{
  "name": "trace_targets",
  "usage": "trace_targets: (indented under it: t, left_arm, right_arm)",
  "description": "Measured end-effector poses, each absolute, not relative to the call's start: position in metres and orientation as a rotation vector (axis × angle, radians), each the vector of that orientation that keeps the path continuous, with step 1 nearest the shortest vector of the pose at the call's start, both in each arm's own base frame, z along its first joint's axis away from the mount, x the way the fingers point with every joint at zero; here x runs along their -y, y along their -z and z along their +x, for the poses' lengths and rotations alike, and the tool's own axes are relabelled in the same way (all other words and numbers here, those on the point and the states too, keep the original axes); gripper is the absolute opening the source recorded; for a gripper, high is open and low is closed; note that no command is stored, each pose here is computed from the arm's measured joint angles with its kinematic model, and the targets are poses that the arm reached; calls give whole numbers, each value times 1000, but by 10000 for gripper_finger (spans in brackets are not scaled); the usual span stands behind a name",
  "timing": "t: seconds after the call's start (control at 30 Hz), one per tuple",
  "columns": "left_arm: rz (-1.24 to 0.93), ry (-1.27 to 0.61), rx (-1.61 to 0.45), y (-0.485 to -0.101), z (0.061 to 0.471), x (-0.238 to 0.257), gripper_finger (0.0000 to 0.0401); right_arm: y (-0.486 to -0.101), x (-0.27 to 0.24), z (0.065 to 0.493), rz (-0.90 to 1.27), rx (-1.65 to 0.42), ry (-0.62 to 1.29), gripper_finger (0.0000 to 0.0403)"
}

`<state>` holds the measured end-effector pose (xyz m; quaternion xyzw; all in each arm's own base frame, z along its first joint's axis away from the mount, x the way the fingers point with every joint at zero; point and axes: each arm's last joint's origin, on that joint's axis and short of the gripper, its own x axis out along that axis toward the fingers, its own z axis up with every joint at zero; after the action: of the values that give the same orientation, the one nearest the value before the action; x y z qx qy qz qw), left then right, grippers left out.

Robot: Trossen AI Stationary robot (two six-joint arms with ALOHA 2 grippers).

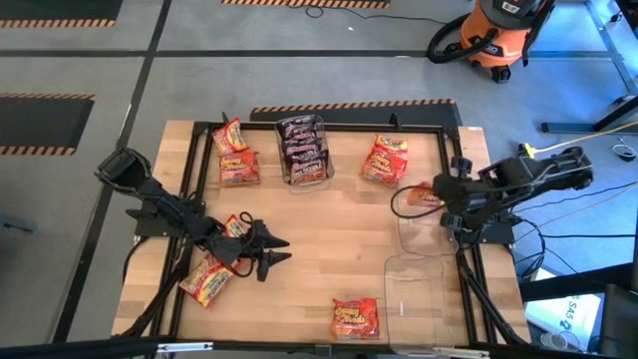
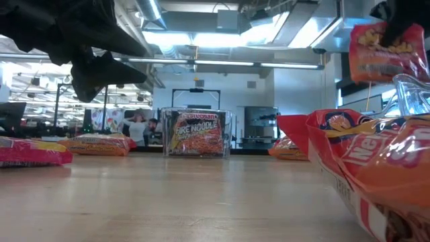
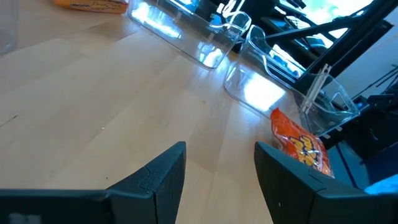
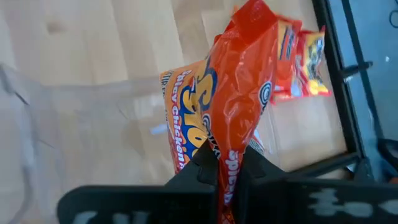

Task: Sort Maruchan noodles
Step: Put the orange noodle pack into the middle transparent bin

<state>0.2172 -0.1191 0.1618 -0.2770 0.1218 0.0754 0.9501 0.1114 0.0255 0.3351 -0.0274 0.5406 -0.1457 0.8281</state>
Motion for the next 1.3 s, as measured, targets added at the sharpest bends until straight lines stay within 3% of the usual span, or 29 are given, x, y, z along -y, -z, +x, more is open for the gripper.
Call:
trace_targets:
  t: [0.23, 0.47, 0.97, 1.3]
  left_arm:
    - [-585, -175, -241, -162, 220, 114, 186]
    - [-587, -178, -241, -162, 220, 113, 185]
    - [-589, -167, -244, -162, 220, 115, 186]
    - [-583, -168, -246, -162, 219, 115, 186]
  right_arm:
    - [-301, -25, 115, -233, -1229, 316, 1]
    - [-278, -24, 123, -251, -1218, 343, 2]
    - [-240, 26, 139, -99, -1259, 394, 2]
    - [-239, 42, 141, 13, -1268, 395, 3]
